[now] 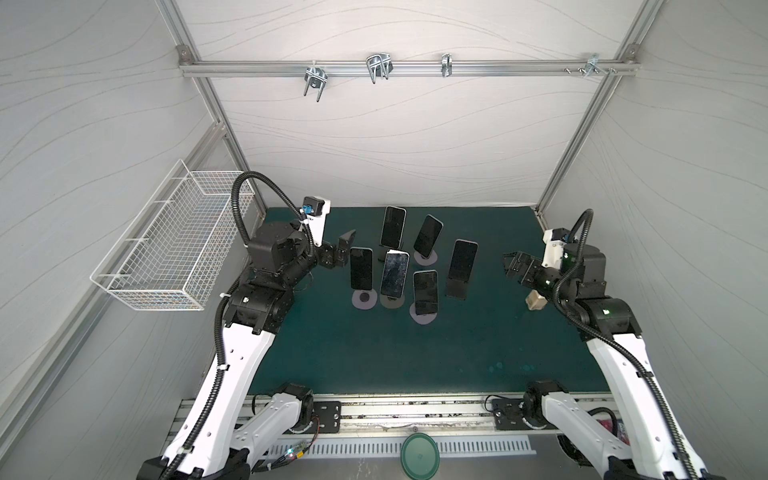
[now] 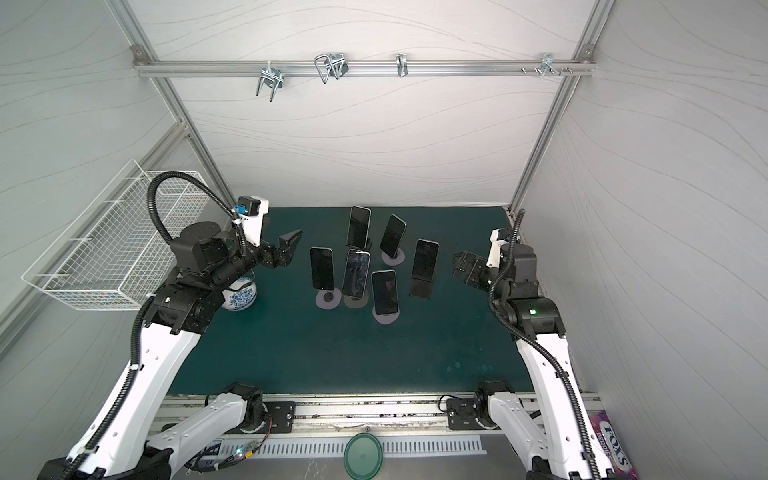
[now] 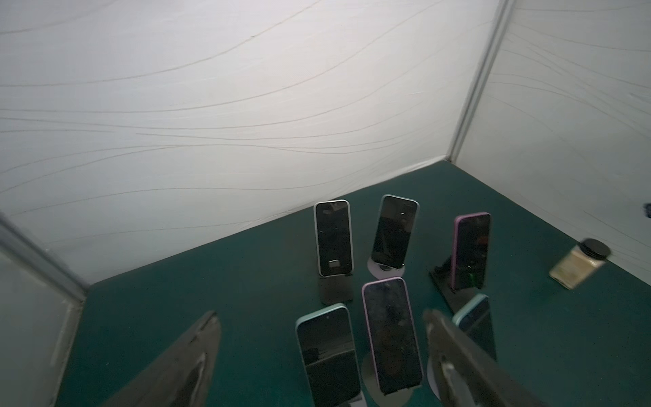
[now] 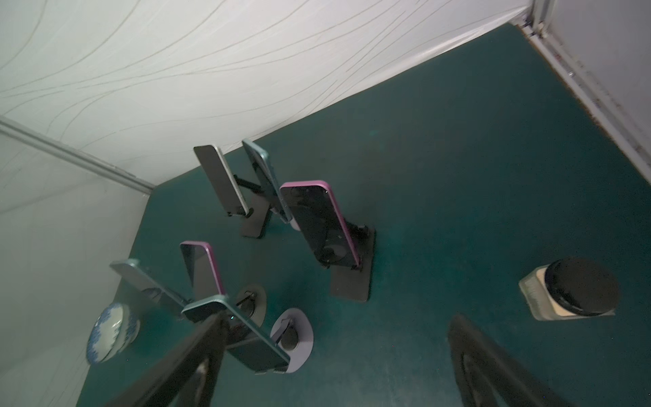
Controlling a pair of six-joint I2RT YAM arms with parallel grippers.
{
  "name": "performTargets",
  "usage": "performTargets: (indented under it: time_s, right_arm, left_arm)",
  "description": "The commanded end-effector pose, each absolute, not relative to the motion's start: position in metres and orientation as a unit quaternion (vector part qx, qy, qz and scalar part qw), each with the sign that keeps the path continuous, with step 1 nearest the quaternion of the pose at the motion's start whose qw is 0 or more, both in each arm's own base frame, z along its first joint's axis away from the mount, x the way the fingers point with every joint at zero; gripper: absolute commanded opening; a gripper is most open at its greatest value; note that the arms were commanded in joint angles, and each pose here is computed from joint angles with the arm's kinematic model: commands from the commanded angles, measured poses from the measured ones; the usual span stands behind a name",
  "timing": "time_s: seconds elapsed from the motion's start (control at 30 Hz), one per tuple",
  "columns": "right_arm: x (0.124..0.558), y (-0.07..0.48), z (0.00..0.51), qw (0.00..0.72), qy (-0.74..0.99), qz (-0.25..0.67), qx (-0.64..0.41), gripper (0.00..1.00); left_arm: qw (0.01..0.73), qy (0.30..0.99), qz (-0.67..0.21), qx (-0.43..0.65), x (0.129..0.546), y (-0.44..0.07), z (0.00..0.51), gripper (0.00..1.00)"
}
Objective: Remove the phone from the phone stand
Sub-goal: 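Raise both arms and swing both grippers toward the phone stands, then move the right gripper over the light-blue phone while the left gripper hovers nearby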
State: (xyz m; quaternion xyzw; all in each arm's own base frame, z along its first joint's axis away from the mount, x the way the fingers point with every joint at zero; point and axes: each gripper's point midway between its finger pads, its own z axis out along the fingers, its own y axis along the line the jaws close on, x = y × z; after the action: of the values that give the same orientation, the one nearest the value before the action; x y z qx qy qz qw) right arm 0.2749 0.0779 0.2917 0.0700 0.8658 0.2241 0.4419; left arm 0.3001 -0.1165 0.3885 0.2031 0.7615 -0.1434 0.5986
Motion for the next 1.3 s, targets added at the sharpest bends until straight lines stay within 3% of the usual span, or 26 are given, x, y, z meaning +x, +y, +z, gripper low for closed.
performTargets:
  time_s: [0.0,0.37,0.8,1.03,1.27]
  right_arm:
    - [0.259,0.095,0.300,0.416,0.871,0.257,0.045,0.99]
    - [0.243,0.135,0.314,0.387,0.867,0.313,-0.029,0.95]
    - [0.217,0.182,0.321,0.333,0.885,0.302,-0.124,0.93]
    - [0.198,0.194,0.325,0.343,0.879,0.292,-0.154,0.90]
    - [0.187,0.222,0.318,0.331,0.874,0.319,-0.158,0.81]
  left_arm:
    - [0.586,0.743,-0.190,0.262,0.272,-0.138,0.389,0.92]
    - [0.555,0.728,-0.269,0.300,0.226,-0.162,0.367,0.90]
    - [0.508,0.758,-0.376,0.159,0.203,-0.160,0.388,0.82]
    - [0.452,0.802,-0.366,0.136,0.182,-0.153,0.383,0.80]
    - [0.419,0.845,-0.321,0.081,0.180,-0.133,0.327,0.78]
